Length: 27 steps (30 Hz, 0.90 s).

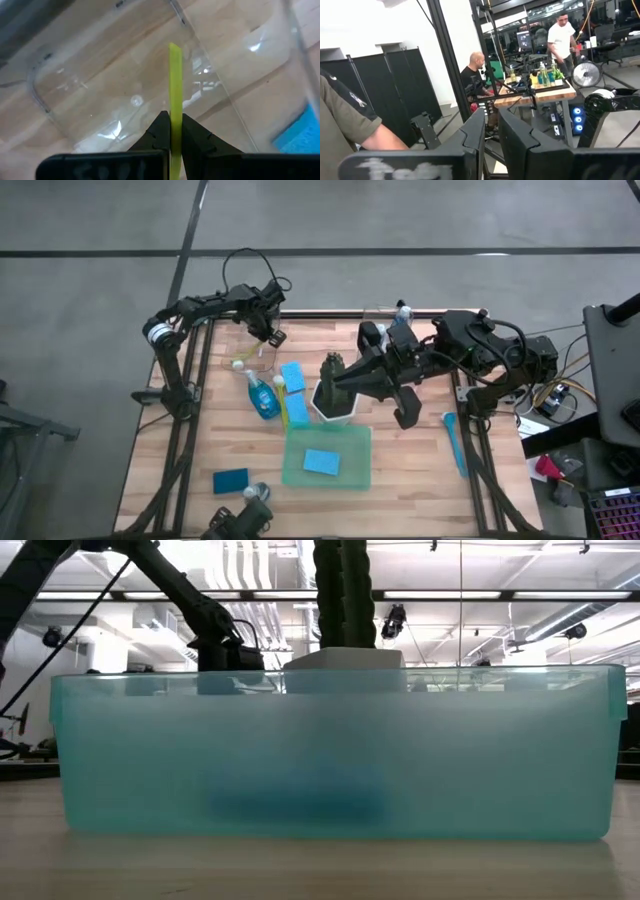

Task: Pick & Place Kitchen Sink Supplies
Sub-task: Put the left green dish brush into the left transparent bin, then put the dish soap into the right transparent bin

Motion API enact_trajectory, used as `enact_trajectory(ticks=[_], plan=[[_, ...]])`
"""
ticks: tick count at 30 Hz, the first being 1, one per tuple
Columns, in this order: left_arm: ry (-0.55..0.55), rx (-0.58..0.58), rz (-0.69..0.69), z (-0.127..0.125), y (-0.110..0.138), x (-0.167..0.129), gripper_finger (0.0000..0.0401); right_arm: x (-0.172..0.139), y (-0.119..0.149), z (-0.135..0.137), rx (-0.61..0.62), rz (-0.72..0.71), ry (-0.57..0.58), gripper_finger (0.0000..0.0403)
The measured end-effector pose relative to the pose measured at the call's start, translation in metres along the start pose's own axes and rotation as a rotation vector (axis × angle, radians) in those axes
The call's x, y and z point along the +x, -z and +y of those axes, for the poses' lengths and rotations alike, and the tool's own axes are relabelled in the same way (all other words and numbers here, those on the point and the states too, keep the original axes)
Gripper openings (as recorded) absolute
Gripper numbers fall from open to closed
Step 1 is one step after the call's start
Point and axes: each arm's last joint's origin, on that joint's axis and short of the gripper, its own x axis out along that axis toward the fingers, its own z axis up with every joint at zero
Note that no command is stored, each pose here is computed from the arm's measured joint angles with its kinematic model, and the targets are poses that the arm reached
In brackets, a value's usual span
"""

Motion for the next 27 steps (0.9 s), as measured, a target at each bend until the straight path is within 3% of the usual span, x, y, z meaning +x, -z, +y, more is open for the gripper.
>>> enact_trajectory(ticks=[6,16,23,27], plan=[[-0.002,0.000,0.000,0.000,0.000,0.000,0.0042,0.000,0.000,0.000,0.000,-0.004,0.012,0.0050],[0.005,0.001,-0.003,0.001,0.005,-0.012,0.0142,0.000,-0.001,-0.003,-0.001,-0.012,0.034,0.0050],[0.088,0.032,-0.049,0.003,0.026,-0.058,0.0179,-0.001,-0.003,-0.006,-0.002,-0.017,0.044,0.0050],[0.204,0.035,-0.094,0.004,0.046,-0.094,0.0186,-0.002,-0.003,-0.007,-0.009,-0.016,0.047,0.0050]])
